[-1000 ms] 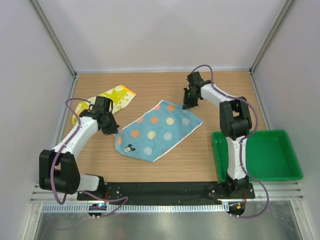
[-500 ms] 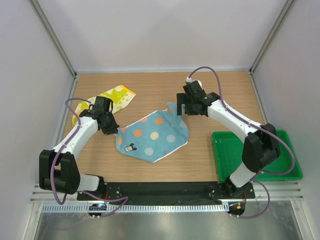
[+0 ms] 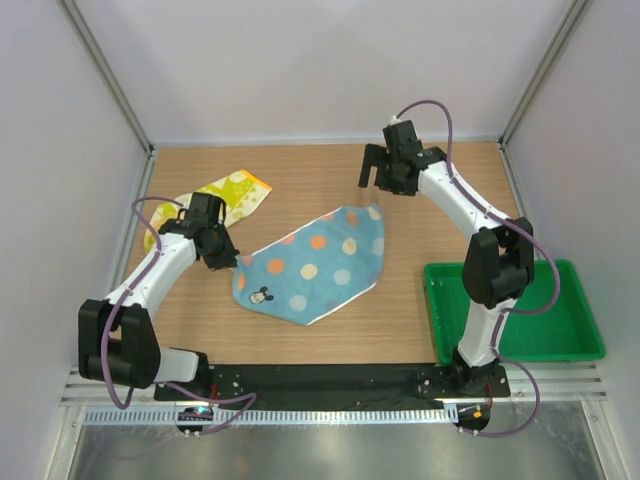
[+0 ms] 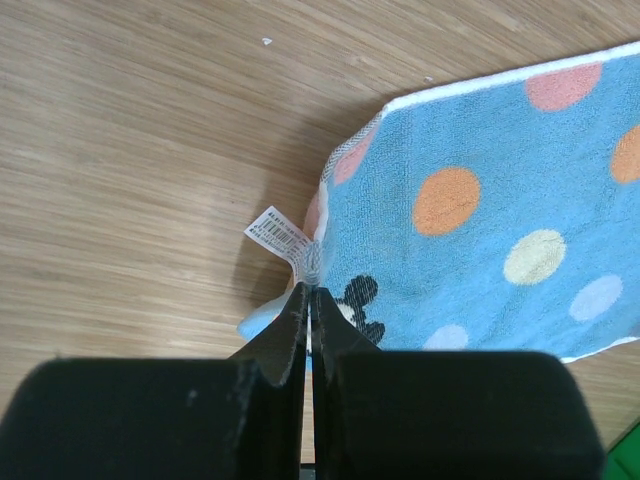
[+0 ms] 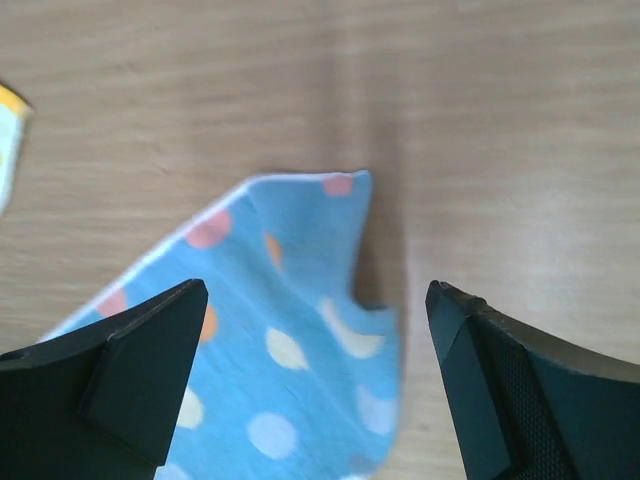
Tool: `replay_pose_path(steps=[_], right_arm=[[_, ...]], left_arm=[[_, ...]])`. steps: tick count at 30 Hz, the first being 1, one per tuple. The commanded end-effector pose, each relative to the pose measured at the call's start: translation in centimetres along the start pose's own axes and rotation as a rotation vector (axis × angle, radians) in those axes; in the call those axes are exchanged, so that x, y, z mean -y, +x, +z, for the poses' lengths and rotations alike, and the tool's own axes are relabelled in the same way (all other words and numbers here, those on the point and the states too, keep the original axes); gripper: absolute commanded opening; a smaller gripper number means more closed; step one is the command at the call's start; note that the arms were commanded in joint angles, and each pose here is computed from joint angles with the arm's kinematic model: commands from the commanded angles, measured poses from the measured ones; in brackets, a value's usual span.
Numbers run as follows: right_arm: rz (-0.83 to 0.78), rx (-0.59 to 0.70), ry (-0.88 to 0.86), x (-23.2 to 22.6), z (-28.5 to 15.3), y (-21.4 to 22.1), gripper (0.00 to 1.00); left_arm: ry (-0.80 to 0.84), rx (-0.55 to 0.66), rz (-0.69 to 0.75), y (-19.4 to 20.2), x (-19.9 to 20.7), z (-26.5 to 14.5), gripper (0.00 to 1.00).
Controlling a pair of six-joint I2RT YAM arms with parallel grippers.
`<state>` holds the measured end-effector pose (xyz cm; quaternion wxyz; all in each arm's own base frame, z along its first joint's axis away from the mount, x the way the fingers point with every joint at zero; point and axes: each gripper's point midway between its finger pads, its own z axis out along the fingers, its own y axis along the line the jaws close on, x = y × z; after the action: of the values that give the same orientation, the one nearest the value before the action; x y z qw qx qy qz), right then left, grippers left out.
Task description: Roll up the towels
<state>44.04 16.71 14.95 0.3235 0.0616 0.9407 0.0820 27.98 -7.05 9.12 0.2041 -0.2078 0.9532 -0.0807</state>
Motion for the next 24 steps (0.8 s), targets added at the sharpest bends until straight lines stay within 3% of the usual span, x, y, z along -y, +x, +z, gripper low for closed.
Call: replay_pose_path(steps=[1, 2, 4, 9, 24], right_arm=[[0.054, 0.046, -0.209, -4.2, 0.1, -5.0, 0.99], [0.058, -0.017, -0.213, -4.2, 2.6, -4.1, 0.98], [0.072, -0.034, -0.219, -4.3, 3.9, -5.2, 0.96], [0.073, -0.133, -0.2, -3.3, 9.9, -3.0, 0.91], [0.016, -0.207, -0.1, -0.7, 14.3, 0.6, 0.86]], left_arm=[[0.056, 0.039, 0.021, -1.3, 1.1, -1.0, 0.0], [0.058, 0.038, 0.021, -1.3, 1.2, -1.0, 0.0], [0.06, 0.037, 0.023, -1.3, 1.2, -1.0, 0.0], [0.063, 0.027, 0.026, -1.1, 1.3, -0.9, 0.0], [0.073, 0.014, 0.023, -1.0, 1.5, -0.7, 0.0]])
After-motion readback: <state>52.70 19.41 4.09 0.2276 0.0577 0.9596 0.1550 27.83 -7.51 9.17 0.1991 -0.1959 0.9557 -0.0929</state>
